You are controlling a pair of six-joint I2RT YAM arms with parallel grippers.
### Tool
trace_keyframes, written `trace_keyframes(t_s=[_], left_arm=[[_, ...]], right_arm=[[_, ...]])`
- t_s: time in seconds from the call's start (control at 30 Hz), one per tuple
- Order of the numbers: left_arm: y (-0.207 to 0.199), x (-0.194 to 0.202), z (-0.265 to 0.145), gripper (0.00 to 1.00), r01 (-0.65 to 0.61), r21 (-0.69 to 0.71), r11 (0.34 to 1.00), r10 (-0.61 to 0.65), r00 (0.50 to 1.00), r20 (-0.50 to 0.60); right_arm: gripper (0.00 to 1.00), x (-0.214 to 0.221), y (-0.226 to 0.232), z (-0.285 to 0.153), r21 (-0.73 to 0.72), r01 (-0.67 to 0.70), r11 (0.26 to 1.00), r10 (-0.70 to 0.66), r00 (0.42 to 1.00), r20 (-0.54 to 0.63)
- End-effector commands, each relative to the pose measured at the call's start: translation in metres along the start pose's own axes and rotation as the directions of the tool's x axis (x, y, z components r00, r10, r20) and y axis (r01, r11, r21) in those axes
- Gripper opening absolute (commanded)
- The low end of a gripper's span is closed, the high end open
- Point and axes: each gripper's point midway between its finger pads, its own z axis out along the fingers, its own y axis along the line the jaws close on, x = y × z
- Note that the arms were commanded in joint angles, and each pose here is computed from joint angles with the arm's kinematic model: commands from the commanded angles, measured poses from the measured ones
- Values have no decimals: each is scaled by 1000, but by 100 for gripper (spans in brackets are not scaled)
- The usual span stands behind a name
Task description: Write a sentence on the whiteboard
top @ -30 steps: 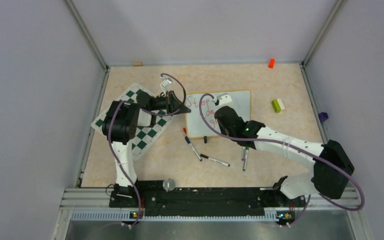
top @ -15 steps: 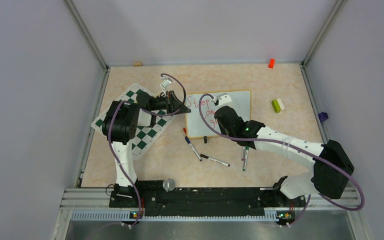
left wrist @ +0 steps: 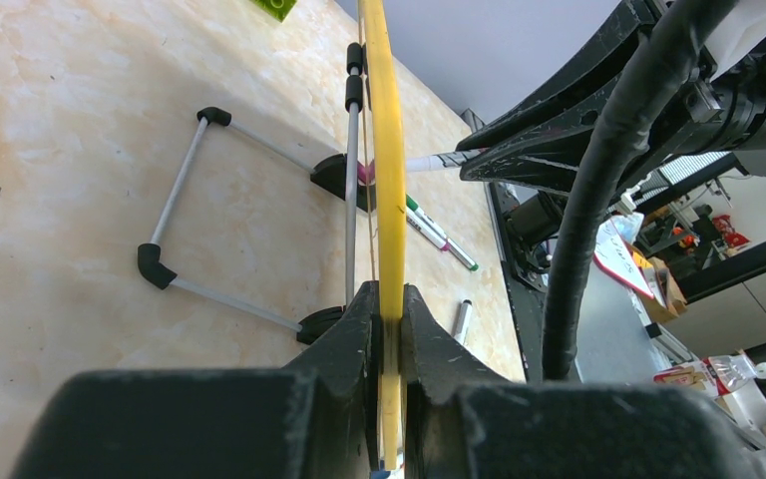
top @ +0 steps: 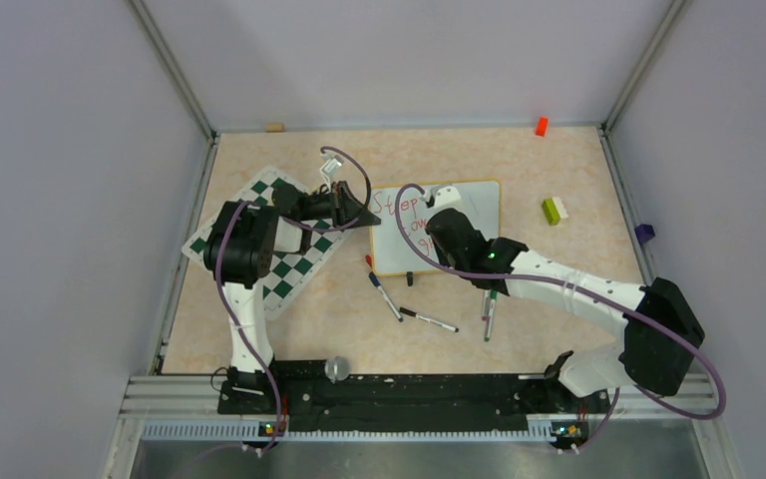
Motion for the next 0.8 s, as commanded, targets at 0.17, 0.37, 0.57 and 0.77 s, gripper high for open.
trace_keyframes(t_s=[0.17,0.37,0.57,0.77], left_arm=[[-16,-16,5,0,-131,44,990,131,991,-3],[-17,-16,5,0,-132,44,990,132,991,-2],[-17,-16,5,0,-131,43,990,131,991,-2],[-16,-16,5,0,-131,43,990,131,991,-2]], right_arm=[[0,-13,8,2,-46,-39,998,41,999,31],[0,4,7,1,-55,-30,998,30,1000,-3],[0,16,6,0,-58,-32,998,30,999,-30],[0,16,-3,-4,-17,-30,999,29,999,-25]])
